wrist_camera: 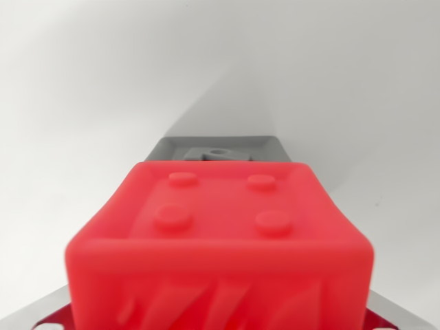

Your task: Destack cube

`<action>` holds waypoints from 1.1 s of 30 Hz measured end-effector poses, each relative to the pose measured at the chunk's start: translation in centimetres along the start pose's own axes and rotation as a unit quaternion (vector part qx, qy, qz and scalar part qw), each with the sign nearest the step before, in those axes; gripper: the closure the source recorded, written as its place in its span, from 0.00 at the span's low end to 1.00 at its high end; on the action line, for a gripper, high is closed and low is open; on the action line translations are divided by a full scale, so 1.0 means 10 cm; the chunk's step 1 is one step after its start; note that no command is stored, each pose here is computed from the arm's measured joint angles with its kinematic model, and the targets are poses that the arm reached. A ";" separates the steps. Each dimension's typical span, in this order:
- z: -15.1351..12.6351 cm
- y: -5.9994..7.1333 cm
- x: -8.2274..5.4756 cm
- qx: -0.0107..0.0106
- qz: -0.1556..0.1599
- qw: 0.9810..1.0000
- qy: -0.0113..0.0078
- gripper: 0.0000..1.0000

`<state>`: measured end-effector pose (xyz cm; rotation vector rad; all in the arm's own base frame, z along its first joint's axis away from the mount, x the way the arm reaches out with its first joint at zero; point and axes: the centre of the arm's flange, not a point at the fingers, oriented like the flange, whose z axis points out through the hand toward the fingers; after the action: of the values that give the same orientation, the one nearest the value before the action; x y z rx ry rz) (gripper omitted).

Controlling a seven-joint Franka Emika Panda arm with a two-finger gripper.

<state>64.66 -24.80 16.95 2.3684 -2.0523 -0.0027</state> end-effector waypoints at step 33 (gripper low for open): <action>-0.22 -0.01 0.01 0.003 0.001 1.000 -0.001 1.00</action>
<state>64.79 -24.85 19.19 2.3713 -2.0577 0.0023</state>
